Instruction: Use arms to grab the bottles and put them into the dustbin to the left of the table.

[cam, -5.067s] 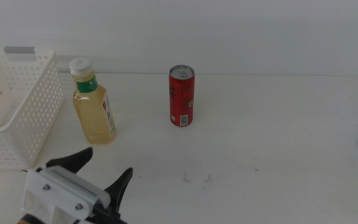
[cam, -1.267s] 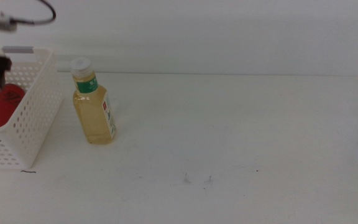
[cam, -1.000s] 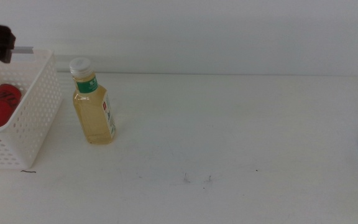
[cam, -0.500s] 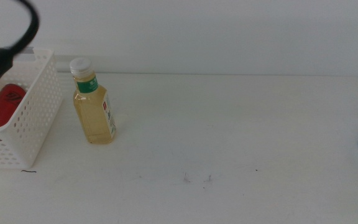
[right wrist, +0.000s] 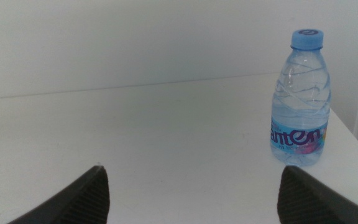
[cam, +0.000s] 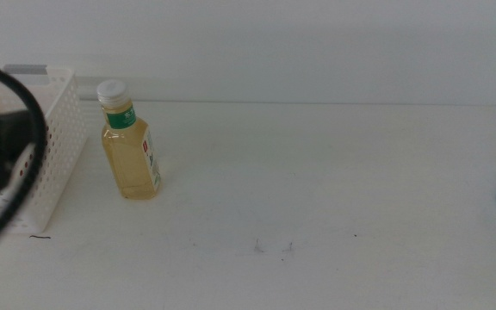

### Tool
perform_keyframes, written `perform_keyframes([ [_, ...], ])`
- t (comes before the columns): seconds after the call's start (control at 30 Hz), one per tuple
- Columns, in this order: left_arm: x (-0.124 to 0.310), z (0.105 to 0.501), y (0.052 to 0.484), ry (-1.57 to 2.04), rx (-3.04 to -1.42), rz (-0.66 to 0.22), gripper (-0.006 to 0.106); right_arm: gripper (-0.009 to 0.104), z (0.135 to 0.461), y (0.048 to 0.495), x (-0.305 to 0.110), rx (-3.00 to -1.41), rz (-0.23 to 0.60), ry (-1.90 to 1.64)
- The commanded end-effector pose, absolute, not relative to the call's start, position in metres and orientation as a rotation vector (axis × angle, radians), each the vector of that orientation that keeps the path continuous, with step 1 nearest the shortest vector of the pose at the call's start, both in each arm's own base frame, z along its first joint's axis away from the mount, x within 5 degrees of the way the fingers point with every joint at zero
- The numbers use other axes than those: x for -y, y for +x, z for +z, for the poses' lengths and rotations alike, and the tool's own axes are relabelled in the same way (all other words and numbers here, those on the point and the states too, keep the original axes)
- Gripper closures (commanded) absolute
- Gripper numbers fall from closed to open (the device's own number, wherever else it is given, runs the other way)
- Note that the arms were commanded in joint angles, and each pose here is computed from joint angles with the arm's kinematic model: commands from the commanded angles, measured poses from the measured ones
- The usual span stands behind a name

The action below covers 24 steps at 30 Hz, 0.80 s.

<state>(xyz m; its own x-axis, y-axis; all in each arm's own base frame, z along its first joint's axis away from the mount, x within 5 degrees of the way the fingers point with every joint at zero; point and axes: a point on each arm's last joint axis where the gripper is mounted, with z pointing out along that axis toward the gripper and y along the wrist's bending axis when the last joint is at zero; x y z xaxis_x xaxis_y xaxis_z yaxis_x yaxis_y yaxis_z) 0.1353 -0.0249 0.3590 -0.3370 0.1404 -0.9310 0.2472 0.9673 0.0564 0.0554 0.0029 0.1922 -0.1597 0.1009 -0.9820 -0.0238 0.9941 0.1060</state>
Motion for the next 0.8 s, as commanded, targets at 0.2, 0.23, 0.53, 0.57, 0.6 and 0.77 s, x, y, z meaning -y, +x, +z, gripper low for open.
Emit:
perform_keyframes([
  [0.2, 0.026, 0.269, 0.143, 0.097, -1.835, -0.184, 0.007, 0.002, 0.192, 0.055, -0.002, -1.72, 0.093, 0.053],
  [0.23, 0.026, 0.261, 0.143, 0.091, -1.835, -0.167, 0.007, 0.002, 0.192, 0.055, -0.002, -1.72, 0.093, 0.053],
  [0.53, 0.052, 0.221, 0.161, 0.107, -1.783, -0.066, 0.007, 0.002, 0.192, 0.055, -0.002, -1.72, 0.093, 0.053],
  [0.57, 0.055, 0.217, 0.165, 0.11, -1.787, -0.05, 0.007, 0.002, 0.192, 0.055, -0.002, -1.72, 0.093, 0.053],
  [0.6, 0.058, 0.213, 0.169, 0.109, -1.787, -0.047, 0.007, 0.002, 0.192, 0.055, -0.002, -1.72, 0.093, 0.053],
  [0.77, 0.073, 0.187, 0.186, 0.154, -1.807, -0.068, 0.007, 0.002, 0.192, 0.055, -0.002, -1.72, 0.093, 0.053],
])
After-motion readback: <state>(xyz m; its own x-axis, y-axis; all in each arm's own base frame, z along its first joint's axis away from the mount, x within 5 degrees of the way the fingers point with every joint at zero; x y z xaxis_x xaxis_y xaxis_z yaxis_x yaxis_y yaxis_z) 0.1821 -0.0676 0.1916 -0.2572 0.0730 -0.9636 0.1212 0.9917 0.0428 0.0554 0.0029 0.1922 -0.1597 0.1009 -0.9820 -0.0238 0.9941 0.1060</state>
